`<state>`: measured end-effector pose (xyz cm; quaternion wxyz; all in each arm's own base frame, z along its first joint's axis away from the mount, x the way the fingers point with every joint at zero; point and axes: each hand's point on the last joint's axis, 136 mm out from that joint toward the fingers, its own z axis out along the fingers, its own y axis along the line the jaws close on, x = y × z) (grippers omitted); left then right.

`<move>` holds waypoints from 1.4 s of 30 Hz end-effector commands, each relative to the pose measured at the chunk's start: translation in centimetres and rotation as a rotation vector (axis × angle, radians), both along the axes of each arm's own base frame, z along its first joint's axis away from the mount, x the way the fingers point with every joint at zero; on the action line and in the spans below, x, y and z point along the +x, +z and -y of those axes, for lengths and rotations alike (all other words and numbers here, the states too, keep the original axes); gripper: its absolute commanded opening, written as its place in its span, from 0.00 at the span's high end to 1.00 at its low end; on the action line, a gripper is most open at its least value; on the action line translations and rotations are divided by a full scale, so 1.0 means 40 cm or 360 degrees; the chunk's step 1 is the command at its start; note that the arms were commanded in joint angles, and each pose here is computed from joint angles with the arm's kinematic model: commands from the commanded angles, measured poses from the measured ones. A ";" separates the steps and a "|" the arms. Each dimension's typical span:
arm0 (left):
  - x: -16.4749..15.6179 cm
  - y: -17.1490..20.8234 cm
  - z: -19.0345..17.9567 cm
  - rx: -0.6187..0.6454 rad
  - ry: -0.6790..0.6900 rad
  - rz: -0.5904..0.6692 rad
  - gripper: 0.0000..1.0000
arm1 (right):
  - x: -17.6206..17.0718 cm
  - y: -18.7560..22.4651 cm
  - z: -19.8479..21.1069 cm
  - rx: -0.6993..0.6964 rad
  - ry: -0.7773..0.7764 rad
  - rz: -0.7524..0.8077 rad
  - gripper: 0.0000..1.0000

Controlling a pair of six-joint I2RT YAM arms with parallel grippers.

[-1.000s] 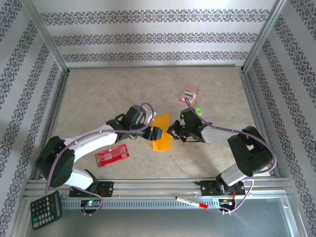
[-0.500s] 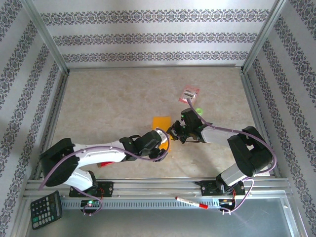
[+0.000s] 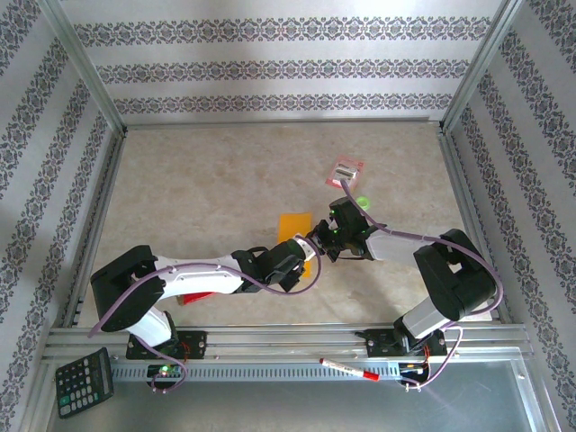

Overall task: Fold a paper plane with a square sheet of paper (pick it up from the middle)
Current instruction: Fold the triangle a second time at the center of the table.

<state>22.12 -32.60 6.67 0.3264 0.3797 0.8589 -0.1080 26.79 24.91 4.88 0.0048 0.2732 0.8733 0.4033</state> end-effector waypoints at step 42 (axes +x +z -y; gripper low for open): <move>-0.001 -0.006 0.032 -0.0491 -0.0010 -0.0525 1.00 | 0.098 0.049 -0.005 -0.0001 0.0445 0.0415 0.83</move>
